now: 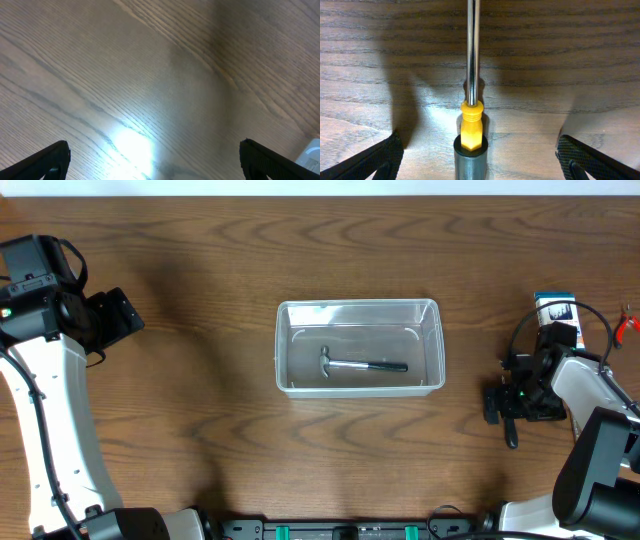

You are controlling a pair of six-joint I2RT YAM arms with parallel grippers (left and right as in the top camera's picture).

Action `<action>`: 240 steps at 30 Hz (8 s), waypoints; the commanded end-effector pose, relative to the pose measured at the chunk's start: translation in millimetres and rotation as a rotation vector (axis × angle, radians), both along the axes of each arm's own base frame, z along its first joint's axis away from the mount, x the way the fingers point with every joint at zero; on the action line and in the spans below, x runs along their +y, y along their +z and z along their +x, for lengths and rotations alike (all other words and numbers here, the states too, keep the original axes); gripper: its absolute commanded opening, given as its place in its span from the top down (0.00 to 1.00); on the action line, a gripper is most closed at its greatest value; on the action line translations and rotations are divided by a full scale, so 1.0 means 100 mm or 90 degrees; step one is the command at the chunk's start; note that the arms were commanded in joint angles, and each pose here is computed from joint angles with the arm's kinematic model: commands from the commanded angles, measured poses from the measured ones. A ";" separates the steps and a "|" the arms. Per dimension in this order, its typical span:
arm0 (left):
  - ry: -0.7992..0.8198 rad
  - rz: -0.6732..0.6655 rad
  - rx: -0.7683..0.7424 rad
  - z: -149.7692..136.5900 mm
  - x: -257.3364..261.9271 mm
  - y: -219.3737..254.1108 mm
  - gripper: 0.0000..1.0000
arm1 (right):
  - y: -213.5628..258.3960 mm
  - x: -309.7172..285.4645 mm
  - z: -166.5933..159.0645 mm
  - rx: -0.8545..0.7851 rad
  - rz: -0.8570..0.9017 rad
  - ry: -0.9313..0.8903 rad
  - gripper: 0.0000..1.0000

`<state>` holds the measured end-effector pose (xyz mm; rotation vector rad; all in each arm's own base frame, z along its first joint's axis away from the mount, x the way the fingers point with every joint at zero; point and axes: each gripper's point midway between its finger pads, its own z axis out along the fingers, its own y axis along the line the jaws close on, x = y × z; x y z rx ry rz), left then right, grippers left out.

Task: Pack container
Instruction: 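Lower the right gripper onto the yellow-handled screwdriver and grasp it, then lift the screwdriver and carry it left over the container, then lower the screwdriver into the container beside the hammer and release, then raise the right gripper and move it right to the boxed screwdriver set, then lower the right gripper and grasp the blue-white screwdriver set box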

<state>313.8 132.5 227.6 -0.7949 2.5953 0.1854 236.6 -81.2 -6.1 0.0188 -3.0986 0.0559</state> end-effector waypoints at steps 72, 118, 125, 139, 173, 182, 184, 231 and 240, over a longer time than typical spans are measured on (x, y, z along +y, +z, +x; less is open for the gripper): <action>0.001 0.011 -0.012 0.00 0.03 0.08 0.02 | 2.59 2.12 1.57 -0.361 -0.101 0.682 0.97; 0.000 0.011 -0.012 0.00 0.02 0.08 0.02 | 0.77 2.99 1.05 -0.026 0.183 0.876 0.99; 0.000 0.011 -0.012 0.00 0.02 0.08 0.02 | 0.56 2.98 1.04 0.006 0.190 0.871 0.85; 0.000 0.011 -0.012 0.00 0.02 0.08 0.02 | 0.43 2.95 1.10 0.013 0.194 0.836 0.73; 0.000 0.011 -0.012 0.00 0.02 0.08 0.02 | 3.28 1.38 1.22 -0.358 0.046 0.503 0.01; 0.000 0.011 -0.012 0.00 0.02 0.08 0.02 | 3.35 -0.03 1.16 -0.388 0.001 0.237 0.01; 0.000 0.011 -0.012 0.00 0.02 0.08 0.02 | 3.30 -0.25 1.18 -0.382 -0.012 0.205 0.01; 0.000 0.011 -0.012 0.00 0.02 0.08 0.02 | 0.50 -1.28 2.00 -0.071 0.023 -0.027 0.01; 0.000 0.011 -0.012 0.00 0.02 0.08 0.02 | 0.23 -1.27 1.86 -0.010 0.029 -0.021 0.01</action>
